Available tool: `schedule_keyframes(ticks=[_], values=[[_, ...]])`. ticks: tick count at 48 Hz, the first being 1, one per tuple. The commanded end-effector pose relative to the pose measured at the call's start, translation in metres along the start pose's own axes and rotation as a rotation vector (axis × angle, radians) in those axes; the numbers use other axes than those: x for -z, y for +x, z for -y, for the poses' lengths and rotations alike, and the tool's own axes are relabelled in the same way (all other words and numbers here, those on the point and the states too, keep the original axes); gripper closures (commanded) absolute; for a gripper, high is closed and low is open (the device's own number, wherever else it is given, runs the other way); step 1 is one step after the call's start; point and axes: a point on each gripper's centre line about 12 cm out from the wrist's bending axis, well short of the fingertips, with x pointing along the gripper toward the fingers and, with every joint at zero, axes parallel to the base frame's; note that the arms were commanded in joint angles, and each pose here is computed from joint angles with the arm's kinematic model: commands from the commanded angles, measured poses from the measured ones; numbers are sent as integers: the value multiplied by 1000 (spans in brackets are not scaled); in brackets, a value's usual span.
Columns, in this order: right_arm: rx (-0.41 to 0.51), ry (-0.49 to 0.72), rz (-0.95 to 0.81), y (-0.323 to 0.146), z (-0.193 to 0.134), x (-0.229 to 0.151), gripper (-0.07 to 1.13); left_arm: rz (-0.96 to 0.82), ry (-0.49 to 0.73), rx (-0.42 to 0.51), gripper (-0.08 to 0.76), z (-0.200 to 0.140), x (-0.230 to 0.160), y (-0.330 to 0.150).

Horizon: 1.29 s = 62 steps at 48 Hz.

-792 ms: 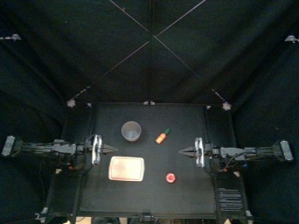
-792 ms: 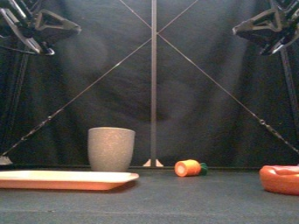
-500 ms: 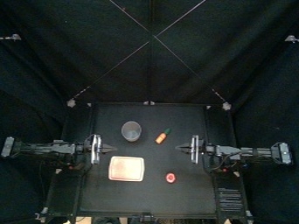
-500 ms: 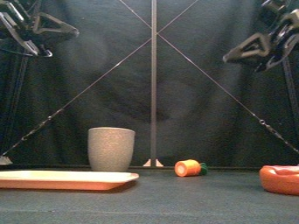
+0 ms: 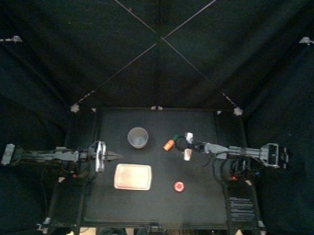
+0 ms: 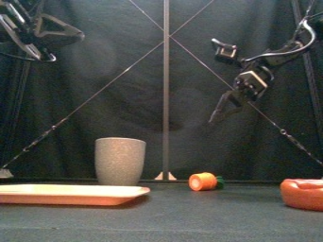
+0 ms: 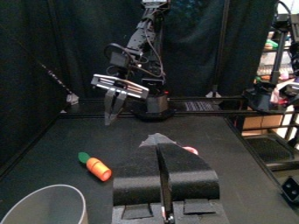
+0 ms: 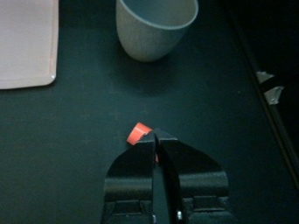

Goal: Pick the carrot then place it on the pink plate
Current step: Pick the carrot

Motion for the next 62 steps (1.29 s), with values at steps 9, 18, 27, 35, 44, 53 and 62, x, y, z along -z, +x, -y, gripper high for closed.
schedule_keyframes(ticks=[9,18,27,35,44,53,62], values=[[12,57,-171,38,14,11,201,17,3,-1,707,0,-7,2],[15,69,-206,48,17,12,-10,15,5,-1,707,0,-7,2],[4,63,-233,58,14,16,28,12,3,0,707,0,-6,1],[-12,59,-292,74,9,29,28,12,5,-1,707,0,-6,1],[-10,62,-302,86,12,26,28,9,5,-1,707,0,-5,1],[-11,60,-322,96,13,27,28,8,5,-1,707,0,-6,2],[-21,61,-392,104,10,42,30,5,5,-1,707,0,-5,1]])
